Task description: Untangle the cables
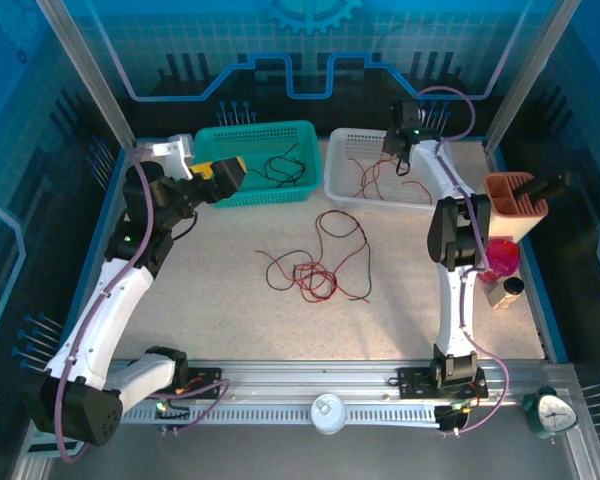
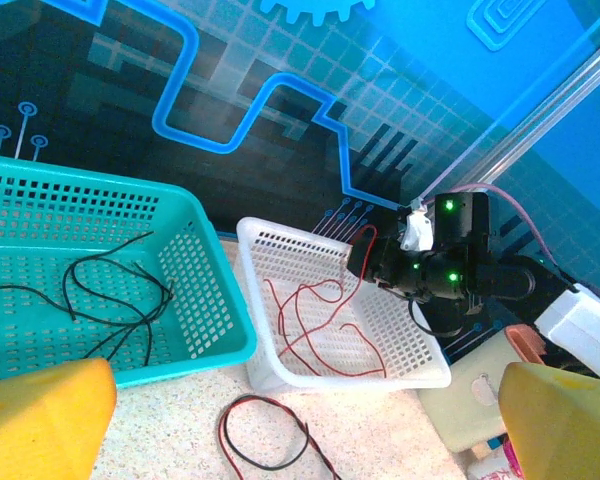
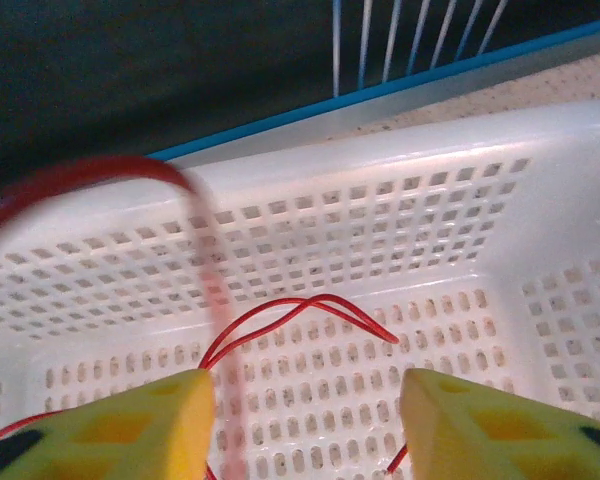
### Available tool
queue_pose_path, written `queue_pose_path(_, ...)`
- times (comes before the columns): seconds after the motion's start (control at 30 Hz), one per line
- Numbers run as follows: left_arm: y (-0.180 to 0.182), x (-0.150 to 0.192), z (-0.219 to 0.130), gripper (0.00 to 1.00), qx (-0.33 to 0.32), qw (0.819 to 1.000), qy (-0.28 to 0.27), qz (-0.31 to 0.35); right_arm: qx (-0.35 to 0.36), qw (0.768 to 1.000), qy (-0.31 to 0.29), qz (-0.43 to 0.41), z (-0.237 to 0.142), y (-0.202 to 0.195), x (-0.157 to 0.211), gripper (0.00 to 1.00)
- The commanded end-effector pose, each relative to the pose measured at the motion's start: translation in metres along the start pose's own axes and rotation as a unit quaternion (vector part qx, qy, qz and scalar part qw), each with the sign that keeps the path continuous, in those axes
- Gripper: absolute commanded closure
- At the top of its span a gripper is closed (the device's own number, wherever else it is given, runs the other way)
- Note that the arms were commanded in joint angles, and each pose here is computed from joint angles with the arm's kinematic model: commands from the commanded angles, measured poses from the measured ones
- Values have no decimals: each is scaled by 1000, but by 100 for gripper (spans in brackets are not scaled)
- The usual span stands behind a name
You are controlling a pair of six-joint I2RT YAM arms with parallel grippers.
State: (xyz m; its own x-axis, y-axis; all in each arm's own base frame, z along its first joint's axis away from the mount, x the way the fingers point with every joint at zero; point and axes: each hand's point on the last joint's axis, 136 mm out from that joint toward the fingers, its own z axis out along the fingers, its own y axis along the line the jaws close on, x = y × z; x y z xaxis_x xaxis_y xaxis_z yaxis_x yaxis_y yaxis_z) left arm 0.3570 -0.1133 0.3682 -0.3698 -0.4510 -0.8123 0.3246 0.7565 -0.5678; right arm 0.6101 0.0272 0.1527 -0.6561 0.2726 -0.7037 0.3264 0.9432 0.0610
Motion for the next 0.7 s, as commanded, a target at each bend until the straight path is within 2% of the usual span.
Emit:
queue_pose_path(0.0, -14, -11, -3, 1, 12, 1000, -10, 11, -6, 1000, 4, 15, -20, -1, -5, 37)
queue_pose_path(0.13, -18, -12, -2, 1, 16, 1000, -9, 12, 7, 1000, 7, 27, -26, -12, -4, 27)
queue_pose_path(0.27, -21, -13, -3, 1, 17, 1000, -8, 15, 22, 999, 9, 34, -36, -19, -5, 26)
queue_pose_path(0.47, -24, -16, -4, 1, 19, 1000, -13, 17, 93, 995, 22, 13, -47, -39, -4, 25)
queue_pose_path(0.67, -23, -14, -4, 1, 18, 1000, -10, 17, 20, 1000, -6, 14, -70, -14, -14, 27)
